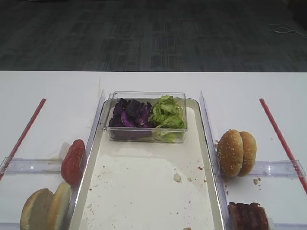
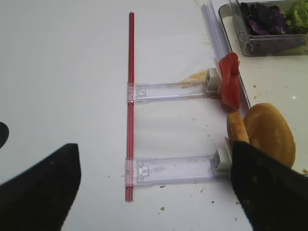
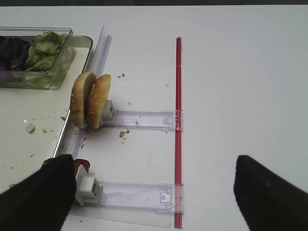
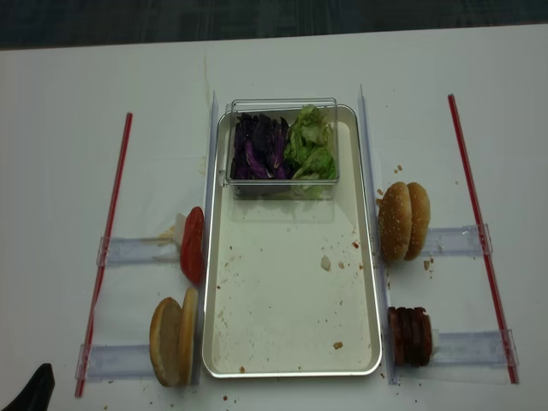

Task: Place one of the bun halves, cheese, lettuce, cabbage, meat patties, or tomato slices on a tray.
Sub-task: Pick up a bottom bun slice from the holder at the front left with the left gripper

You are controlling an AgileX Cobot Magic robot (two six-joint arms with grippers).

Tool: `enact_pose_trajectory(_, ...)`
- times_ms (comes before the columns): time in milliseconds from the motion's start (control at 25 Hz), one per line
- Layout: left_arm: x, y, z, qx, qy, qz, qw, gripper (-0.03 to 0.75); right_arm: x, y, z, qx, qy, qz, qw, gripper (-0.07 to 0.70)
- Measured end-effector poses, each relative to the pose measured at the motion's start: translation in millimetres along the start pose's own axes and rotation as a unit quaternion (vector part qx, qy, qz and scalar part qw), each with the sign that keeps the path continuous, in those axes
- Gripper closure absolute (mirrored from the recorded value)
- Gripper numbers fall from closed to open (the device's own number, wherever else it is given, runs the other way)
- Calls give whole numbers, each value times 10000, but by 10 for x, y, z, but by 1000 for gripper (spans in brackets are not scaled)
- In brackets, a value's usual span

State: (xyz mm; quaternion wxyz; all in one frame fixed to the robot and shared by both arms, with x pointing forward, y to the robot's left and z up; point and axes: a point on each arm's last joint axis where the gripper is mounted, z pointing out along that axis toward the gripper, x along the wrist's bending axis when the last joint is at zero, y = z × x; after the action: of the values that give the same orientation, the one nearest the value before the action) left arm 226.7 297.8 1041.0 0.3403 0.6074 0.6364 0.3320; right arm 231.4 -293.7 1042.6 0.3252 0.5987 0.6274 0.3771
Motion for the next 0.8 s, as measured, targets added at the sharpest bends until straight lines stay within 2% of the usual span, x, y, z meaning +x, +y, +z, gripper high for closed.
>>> enact_pose_trajectory(800,0,0,0,0,0,0,10000,99,0,0,0,0,0,0,10000,-58)
